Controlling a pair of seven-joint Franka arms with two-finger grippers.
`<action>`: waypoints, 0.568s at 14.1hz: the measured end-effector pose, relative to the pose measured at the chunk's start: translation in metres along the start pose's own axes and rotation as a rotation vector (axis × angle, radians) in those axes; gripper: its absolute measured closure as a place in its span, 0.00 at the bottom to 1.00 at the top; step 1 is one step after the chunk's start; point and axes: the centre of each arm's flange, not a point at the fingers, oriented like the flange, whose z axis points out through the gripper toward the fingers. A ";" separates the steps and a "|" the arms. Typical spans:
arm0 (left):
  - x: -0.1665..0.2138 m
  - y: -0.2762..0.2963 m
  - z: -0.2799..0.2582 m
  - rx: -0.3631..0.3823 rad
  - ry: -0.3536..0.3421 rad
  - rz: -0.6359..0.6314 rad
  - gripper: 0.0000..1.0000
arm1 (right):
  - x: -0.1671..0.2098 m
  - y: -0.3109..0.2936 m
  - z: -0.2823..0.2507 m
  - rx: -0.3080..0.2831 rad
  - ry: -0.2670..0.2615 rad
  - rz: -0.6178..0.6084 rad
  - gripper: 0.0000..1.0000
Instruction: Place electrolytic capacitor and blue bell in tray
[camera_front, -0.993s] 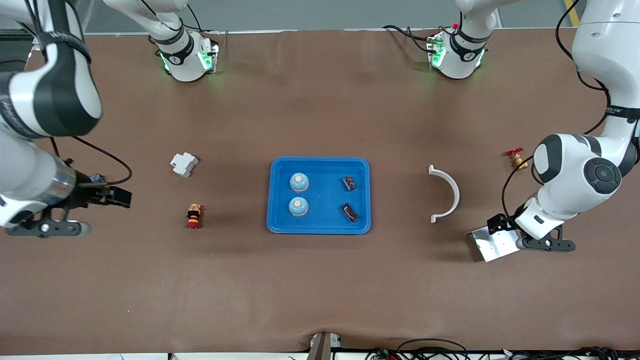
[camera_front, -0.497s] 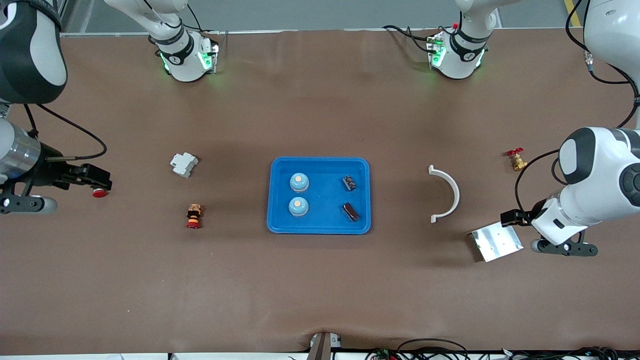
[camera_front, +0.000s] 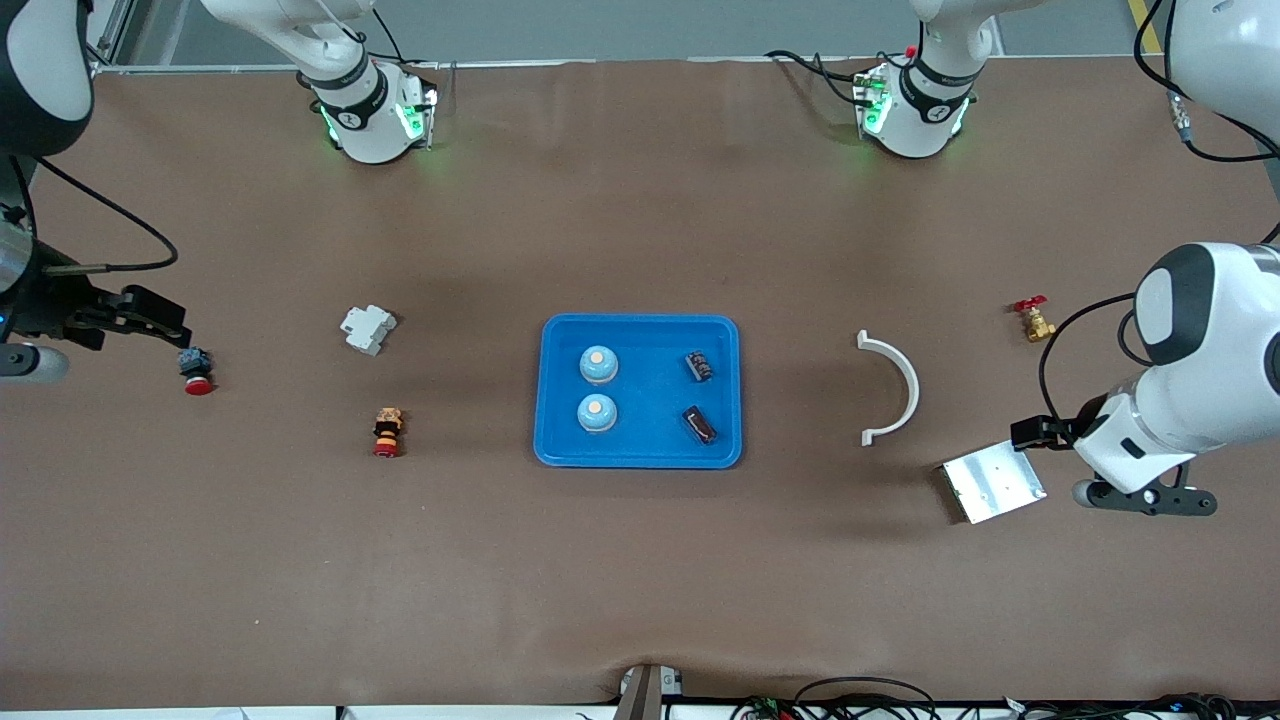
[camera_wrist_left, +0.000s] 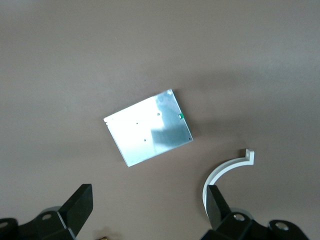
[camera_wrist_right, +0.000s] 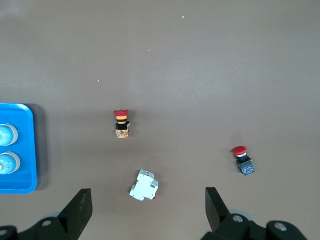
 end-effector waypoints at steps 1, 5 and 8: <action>0.002 -0.001 -0.008 0.001 0.016 -0.002 0.00 | -0.002 0.007 -0.002 0.000 0.003 0.008 0.00; 0.006 0.009 -0.021 0.002 0.037 0.011 0.00 | -0.014 0.022 -0.006 0.005 0.004 0.026 0.00; -0.005 0.012 -0.013 0.006 -0.074 0.014 0.00 | -0.019 0.020 -0.007 0.007 0.007 0.022 0.00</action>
